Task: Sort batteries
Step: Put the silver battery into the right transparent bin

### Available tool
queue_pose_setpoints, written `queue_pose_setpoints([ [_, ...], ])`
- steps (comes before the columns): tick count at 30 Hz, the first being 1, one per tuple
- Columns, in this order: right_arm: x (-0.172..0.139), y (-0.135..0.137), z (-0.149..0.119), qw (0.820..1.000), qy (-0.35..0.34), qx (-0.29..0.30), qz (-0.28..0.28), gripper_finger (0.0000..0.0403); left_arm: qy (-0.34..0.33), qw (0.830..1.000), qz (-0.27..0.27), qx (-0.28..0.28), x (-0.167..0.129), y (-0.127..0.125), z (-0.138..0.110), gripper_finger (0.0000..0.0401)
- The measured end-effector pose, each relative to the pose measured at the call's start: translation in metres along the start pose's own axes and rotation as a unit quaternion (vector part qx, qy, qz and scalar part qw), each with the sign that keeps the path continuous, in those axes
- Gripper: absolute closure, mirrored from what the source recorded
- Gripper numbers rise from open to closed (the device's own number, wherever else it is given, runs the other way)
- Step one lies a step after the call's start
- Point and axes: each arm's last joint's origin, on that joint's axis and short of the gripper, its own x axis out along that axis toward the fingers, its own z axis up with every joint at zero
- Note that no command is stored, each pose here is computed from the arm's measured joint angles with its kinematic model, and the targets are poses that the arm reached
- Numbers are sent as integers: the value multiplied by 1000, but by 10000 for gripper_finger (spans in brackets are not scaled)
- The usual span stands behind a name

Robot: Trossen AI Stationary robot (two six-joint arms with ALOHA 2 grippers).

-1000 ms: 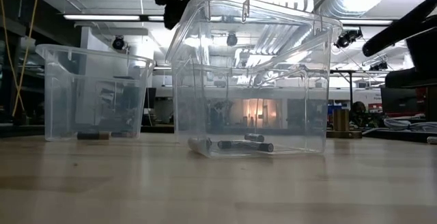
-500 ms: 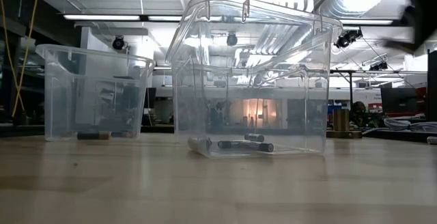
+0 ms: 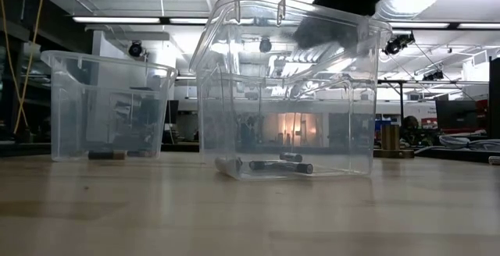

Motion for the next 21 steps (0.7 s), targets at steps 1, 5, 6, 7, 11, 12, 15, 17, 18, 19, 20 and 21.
queue_pose_setpoints([
  [1, 3, -2, 1, 1000, 5, 9, 4, 312, 4, 1000, -1, -2, 0, 0, -1, 233],
  [5, 0, 2, 10, 1000, 6, 3, 22, 262, 10, 1000, 0, -2, 0, 0, -2, 233],
  [6, -3, 5, 14, 1000, 6, -7, 23, 251, 10, 1000, 0, -2, 0, 0, -2, 233],
  [7, -7, 8, 18, 1000, 10, -17, 21, 242, 11, 1000, 0, -2, 0, 0, -2, 233],
  [11, -36, 26, 36, 996, 53, -67, 5, 228, 13, 1000, 2, -2, 0, 1, -2, 233],
  [12, -45, 31, 37, 995, 72, -75, -6, 228, 13, 1000, 2, -2, 0, 1, -3, 233],
  [15, -68, 41, 28, 987, 143, -55, -44, 228, 18, 1000, 2, 13, 0, 1, -4, 233],
  [17, -81, 44, 13, 977, 196, -20, -86, 227, 20, 1000, 2, 14, 0, 1, -4, 233],
  [18, -86, 46, 4, 971, 216, 3, -106, 227, 20, 1000, 2, 13, 0, 1, -4, 233],
  [19, -90, 48, -7, 963, 237, 32, -128, 227, 21, 1000, 2, 12, 0, 1, -4, 233],
  [20, -93, 49, -20, 953, 257, 66, -148, 227, 22, 1000, 2, 11, 0, 1, -4, 233],
  [21, -94, 50, -33, 940, 279, 101, -166, 227, 22, 1000, 2, 10, 0, 1, -4, 233],
])
